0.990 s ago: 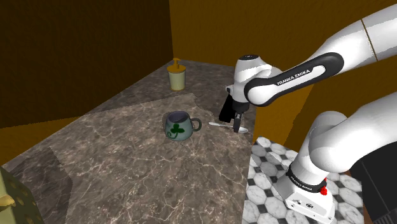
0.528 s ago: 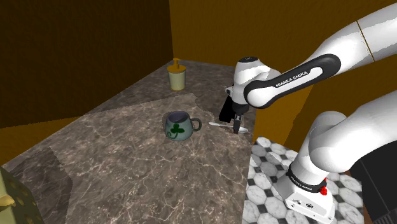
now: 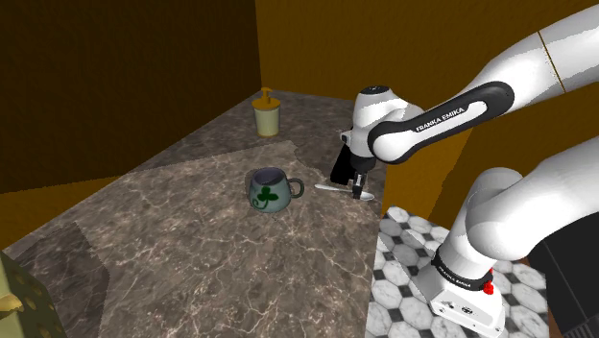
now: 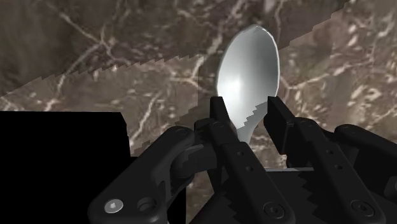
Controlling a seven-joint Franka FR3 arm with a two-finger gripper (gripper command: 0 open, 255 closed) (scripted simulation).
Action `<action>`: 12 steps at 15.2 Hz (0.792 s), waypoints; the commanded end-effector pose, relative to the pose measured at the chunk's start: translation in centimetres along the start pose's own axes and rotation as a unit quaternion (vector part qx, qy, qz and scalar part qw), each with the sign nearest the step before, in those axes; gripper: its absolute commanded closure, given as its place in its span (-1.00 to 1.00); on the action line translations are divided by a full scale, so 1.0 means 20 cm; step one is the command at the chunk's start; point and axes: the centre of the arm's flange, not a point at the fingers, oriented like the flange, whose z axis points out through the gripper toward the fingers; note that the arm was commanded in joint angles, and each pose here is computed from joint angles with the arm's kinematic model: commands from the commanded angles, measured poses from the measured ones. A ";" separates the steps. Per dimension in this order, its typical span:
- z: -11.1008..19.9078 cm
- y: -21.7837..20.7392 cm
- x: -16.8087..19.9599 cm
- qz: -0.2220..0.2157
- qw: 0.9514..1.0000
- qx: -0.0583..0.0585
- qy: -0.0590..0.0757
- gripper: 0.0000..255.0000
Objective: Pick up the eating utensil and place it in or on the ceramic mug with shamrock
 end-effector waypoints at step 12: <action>-0.24 0.01 -0.01 0.000 1.000 0.000 0.000 1.00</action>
